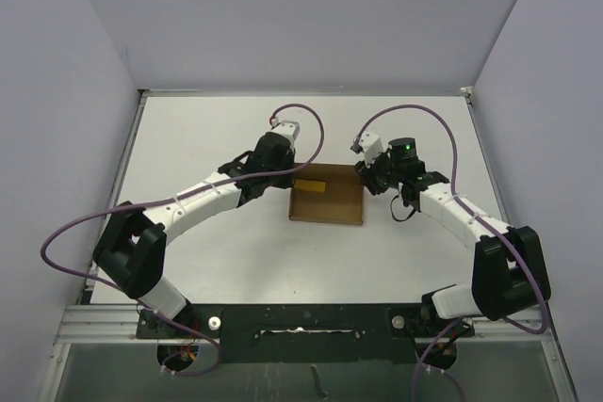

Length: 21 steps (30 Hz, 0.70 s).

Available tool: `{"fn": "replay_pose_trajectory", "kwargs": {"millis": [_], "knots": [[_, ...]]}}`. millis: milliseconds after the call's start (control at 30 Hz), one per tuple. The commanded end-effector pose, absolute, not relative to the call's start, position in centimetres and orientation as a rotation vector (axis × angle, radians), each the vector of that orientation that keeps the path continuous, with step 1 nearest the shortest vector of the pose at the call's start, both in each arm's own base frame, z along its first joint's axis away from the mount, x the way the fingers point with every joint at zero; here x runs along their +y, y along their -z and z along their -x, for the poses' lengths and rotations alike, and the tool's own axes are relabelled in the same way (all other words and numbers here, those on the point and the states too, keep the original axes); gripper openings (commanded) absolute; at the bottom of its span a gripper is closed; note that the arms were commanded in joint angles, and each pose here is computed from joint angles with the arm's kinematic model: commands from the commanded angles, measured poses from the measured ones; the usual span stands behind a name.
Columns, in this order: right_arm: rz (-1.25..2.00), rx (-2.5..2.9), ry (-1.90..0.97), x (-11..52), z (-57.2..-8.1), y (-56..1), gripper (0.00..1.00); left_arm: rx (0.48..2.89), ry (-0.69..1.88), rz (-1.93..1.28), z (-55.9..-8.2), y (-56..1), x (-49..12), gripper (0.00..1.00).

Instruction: Fold the paper box

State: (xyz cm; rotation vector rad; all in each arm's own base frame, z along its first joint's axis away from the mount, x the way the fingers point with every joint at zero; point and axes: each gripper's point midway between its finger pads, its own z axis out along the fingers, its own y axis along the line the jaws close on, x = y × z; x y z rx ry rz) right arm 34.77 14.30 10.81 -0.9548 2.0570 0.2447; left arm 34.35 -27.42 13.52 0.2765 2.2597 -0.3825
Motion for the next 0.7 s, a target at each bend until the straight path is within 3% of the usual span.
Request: {"fn": "replay_pose_trajectory", "kwargs": {"millis": [0, 100, 267, 467, 667], "knots": [[0.920, 1.988, -0.156, 14.2, -36.9, -12.2, 0.26, 2.206, 0.444, -0.262, -35.8, -15.5, -29.0, 0.00], [0.925, 1.981, -0.148, 14.7, -37.0, -12.4, 0.09, 2.206, 0.451, -0.259, -35.9, -15.5, -29.1, 0.00], [0.944, 1.982, -0.120, 15.5, -37.3, -12.2, 0.02, 2.203, 0.469, -0.259, -35.9, -15.8, -29.5, 0.00], [0.937, 1.944, -0.063, 15.7, -38.8, -13.0, 0.00, 2.197, 0.485, -0.236, -35.8, -16.2, -29.1, 0.17], [0.964, 1.901, -0.059, 16.5, -40.2, -13.8, 0.00, 2.173, 0.473, -0.150, -35.1, -16.8, -26.3, 0.41]]}}
